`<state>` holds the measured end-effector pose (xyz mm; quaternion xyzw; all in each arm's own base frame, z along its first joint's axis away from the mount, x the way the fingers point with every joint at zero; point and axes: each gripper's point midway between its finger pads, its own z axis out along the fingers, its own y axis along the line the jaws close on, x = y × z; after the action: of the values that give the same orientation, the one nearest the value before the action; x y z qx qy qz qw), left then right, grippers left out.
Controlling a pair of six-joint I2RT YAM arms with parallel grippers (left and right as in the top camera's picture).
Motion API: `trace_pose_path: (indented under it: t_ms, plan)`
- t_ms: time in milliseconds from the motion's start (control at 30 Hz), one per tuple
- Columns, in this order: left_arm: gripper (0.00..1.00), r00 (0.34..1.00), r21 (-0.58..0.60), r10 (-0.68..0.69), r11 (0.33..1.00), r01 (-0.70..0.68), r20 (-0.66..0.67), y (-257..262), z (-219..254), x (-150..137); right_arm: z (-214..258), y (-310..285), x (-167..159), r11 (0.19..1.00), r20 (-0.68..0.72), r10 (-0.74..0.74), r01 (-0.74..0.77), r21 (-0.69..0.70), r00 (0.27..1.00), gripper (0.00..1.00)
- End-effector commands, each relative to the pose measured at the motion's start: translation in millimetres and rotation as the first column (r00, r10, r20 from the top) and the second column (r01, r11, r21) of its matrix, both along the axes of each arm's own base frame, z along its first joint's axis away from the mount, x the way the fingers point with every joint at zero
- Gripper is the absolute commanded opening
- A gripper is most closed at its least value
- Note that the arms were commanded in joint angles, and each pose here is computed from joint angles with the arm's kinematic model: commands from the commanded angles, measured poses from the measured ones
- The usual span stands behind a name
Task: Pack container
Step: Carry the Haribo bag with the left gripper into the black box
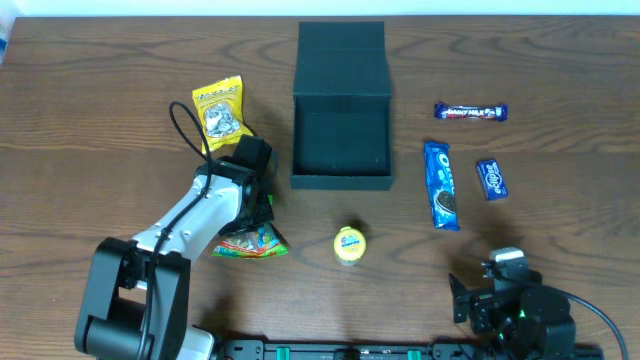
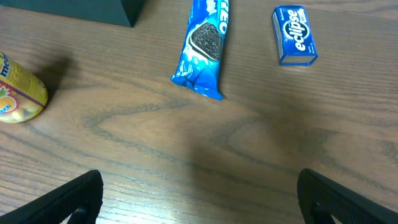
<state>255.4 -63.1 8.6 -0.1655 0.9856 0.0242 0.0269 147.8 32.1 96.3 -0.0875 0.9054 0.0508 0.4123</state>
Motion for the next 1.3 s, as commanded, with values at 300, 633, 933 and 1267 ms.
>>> trace_pose_path:
  t_ms: [300,633,933,1267]
  plan:
    - [0.06,0.997,-0.053,-0.036,0.998,0.039,0.062,-13,21,-8,-3,-1,-1,1.000,-0.006,-0.002,0.002,-0.008,1.000,0.99]
    - [0.06,0.991,-0.116,-0.049,0.991,0.063,0.124,-22,69,-18,-3,-1,-1,1.000,-0.006,-0.002,0.002,-0.008,1.000,0.99]
    - [0.06,0.947,-0.126,-0.181,0.967,0.220,0.266,-64,170,0,-3,-1,-1,1.000,-0.006,-0.002,0.002,-0.008,1.000,0.99]
    - [0.05,0.879,-0.105,-0.371,0.903,0.417,0.300,-140,216,59,-3,-1,-1,1.000,-0.006,-0.002,0.002,-0.008,1.000,0.99]
